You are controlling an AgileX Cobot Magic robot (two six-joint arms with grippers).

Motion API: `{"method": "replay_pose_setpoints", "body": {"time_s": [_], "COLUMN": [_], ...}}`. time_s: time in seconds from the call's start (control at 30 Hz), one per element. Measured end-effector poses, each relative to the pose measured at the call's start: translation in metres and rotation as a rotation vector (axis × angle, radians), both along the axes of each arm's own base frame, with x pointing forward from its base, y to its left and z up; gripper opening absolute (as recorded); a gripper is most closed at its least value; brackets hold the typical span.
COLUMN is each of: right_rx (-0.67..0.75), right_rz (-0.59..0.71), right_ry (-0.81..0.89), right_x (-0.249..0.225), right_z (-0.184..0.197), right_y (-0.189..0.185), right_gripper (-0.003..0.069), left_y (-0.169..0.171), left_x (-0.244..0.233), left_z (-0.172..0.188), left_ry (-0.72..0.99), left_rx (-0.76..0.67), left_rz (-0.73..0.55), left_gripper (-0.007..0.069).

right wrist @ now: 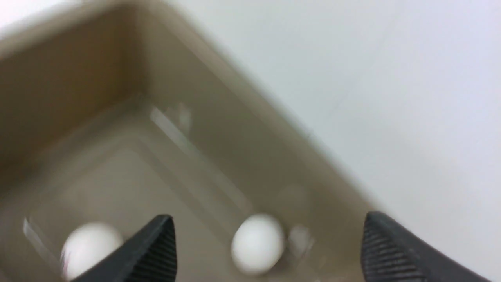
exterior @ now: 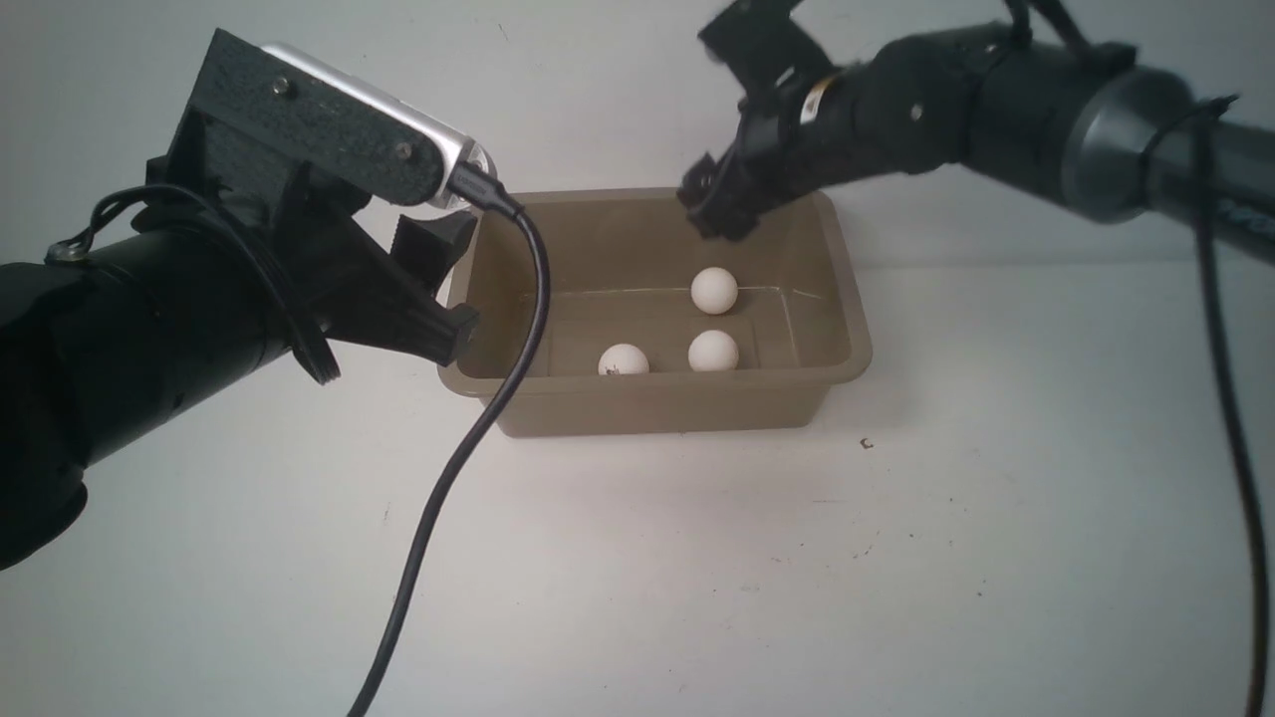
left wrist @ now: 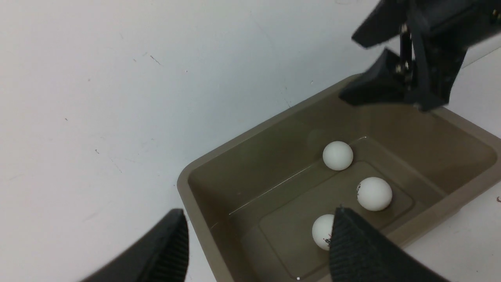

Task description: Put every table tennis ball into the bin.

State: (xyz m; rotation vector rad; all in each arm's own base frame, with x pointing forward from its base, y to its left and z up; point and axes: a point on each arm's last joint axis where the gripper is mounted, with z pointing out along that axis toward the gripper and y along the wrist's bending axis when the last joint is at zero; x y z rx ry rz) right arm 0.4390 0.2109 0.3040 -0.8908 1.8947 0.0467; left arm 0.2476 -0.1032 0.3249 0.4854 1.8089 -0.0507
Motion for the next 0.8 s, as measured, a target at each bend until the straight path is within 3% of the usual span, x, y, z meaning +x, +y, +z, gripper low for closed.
{"method": "replay_pose_setpoints", "body": {"time_s": [0.07, 0.27, 0.43, 0.6, 0.8], "right_rx": [0.025, 0.14, 0.207, 0.184, 0.144], "right_rz": [-0.006, -0.058, -0.085, -0.159, -0.228], "right_ry": [-0.035, -0.292, -0.473, -0.548, -0.493], "right_x": [-0.006, -0.071, -0.13, -0.185, -0.218], "right_z": [0.019, 0.144, 0.214, 0.253, 0.261], "right_y": [-0.003, -0.038, -0.07, -0.104, -0.127], "right_gripper": [0.0583, 0.0585, 0.0585, 0.0585, 0.0585], "left_y": [0.0, 0.0, -0.001, -0.004, -0.007], "left_x": [0.0, 0.0, 0.0, -0.001, -0.002], "left_z": [0.0, 0.0, 0.0, 0.001, 0.001], "left_ry": [0.0, 0.0, 0.002, 0.005, 0.011], "left_rx": [0.0, 0.0, -0.011, -0.036, -0.067], "left_rz": [0.0, -0.001, -0.006, -0.037, -0.067], "left_gripper": [0.0436, 0.0436, 0.0436, 0.0436, 0.0436]}}
